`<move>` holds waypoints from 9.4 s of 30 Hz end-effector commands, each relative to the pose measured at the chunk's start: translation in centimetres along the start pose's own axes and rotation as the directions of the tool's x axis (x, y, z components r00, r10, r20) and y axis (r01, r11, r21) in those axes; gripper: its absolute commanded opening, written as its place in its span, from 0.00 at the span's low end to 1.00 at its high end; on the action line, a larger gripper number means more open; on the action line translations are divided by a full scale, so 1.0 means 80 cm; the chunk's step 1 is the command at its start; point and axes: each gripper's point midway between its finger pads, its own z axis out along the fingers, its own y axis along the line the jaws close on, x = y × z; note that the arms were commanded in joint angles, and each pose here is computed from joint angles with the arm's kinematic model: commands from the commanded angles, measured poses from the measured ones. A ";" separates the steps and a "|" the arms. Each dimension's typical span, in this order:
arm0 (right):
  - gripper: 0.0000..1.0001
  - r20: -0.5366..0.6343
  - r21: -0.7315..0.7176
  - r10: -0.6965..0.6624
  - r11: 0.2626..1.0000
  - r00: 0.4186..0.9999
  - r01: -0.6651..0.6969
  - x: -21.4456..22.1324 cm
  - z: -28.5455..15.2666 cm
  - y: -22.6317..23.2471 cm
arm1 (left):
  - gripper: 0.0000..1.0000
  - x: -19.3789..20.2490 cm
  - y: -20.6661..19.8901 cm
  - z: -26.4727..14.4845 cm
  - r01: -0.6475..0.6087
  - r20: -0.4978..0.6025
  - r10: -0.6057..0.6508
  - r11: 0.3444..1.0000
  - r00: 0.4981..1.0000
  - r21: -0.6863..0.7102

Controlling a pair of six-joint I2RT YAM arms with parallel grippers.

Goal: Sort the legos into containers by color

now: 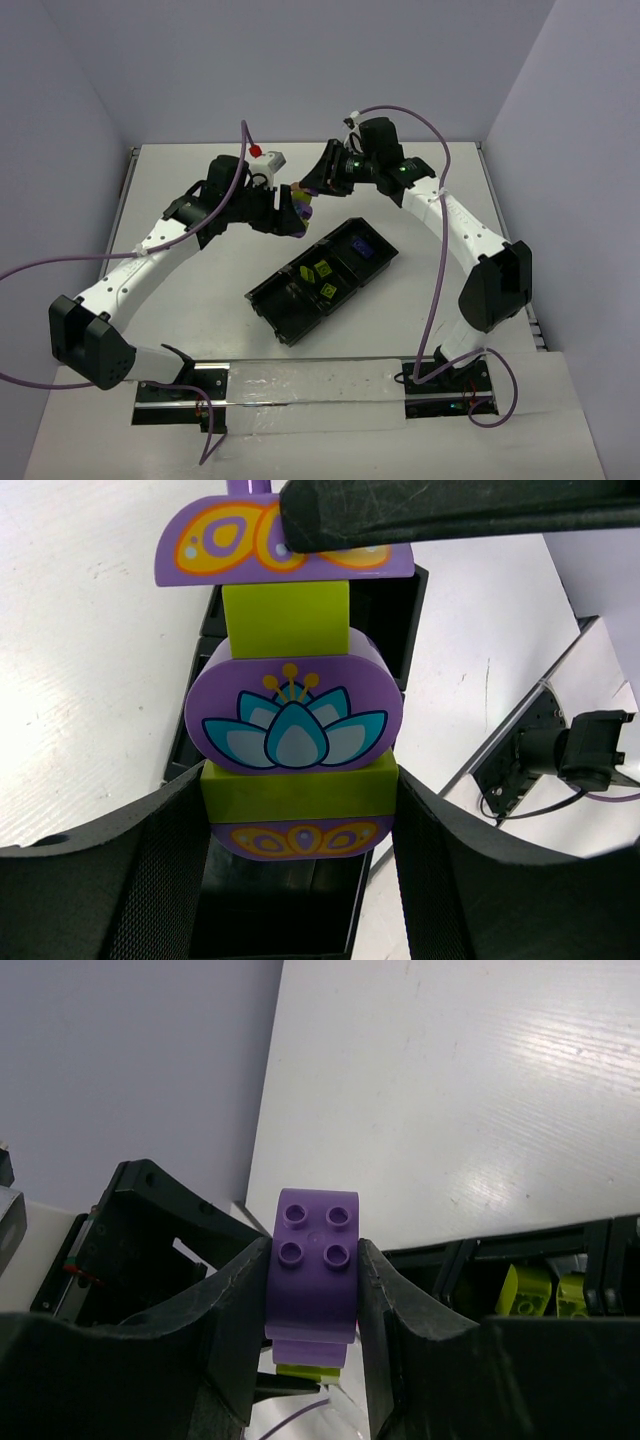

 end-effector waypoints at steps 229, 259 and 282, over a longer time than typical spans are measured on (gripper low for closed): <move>0.76 -0.038 -0.084 -0.107 0.991 0.994 0.104 0.021 0.010 0.072 | 0.00 -0.029 0.013 -0.052 -0.030 0.126 0.011 0.988 0.992 0.148; 0.00 -0.064 -0.128 -0.084 0.989 0.994 0.075 0.044 0.025 0.068 | 0.96 -0.044 0.017 -0.060 -0.023 0.157 0.009 0.996 0.988 0.087; 0.00 0.148 -0.463 -0.134 0.866 0.980 0.188 -0.015 -0.088 0.093 | 0.99 -0.084 -0.032 -0.120 0.145 0.278 -0.401 0.757 0.873 0.637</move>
